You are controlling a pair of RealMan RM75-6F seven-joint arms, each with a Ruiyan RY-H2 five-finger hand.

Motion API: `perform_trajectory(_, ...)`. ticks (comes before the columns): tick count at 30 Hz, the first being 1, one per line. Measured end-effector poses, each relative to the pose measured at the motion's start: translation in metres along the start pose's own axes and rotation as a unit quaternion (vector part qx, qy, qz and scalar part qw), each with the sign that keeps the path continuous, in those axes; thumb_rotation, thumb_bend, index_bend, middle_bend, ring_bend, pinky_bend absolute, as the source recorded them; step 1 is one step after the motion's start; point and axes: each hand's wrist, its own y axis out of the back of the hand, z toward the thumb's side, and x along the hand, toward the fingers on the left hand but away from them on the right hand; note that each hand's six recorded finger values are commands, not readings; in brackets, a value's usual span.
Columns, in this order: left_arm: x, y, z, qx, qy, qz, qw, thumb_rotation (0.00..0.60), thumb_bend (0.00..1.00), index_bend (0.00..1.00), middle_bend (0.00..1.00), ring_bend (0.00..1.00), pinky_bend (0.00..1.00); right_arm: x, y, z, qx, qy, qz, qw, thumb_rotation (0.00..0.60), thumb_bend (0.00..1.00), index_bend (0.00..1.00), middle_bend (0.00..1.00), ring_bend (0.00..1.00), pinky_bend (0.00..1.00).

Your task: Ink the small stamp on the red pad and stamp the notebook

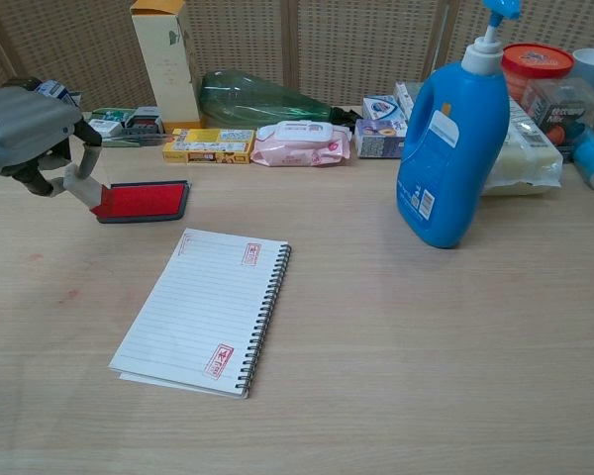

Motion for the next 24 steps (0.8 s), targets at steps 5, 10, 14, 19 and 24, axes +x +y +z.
perform_trajectory(5, 0.024, 0.000, -0.005, 0.013, 0.000, -0.021, 0.9997, 0.600, 0.35, 0.63, 1.00, 1.00, 1.00, -0.004, -0.004, -0.003, 0.006, -0.008, 0.005, 0.9999, 0.565, 0.00, 0.06, 0.00, 0.00, 0.00)
perform_trajectory(10, 0.043, -0.005, -0.001, 0.026, 0.000, -0.032, 0.9992, 0.600, 0.36, 0.63, 1.00, 1.00, 1.00, -0.012, -0.008, -0.008, 0.012, -0.021, 0.007, 0.9997, 0.567, 0.00, 0.06, 0.00, 0.00, 0.00)
perform_trajectory(14, 0.053, -0.007, 0.002, 0.029, -0.002, -0.036, 0.9989, 0.600, 0.36, 0.63, 1.00, 1.00, 1.00, -0.015, -0.009, -0.009, 0.013, -0.026, 0.005, 0.9996, 0.568, 0.00, 0.06, 0.00, 0.00, 0.00)
perform_trajectory(19, 0.062, -0.002, 0.000, 0.033, 0.000, -0.031, 0.9990, 0.600, 0.35, 0.63, 1.00, 1.00, 1.00, -0.017, -0.011, -0.011, 0.014, -0.031, 0.007, 0.9994, 0.570, 0.00, 0.06, 0.00, 0.00, 0.00)
perform_trajectory(24, 0.067, -0.003, 0.000, 0.037, 0.003, -0.035, 0.9987, 0.600, 0.35, 0.63, 1.00, 1.00, 1.00, -0.017, -0.009, -0.010, 0.014, -0.028, 0.004, 0.9995, 0.570, 0.00, 0.06, 0.00, 0.00, 0.00)
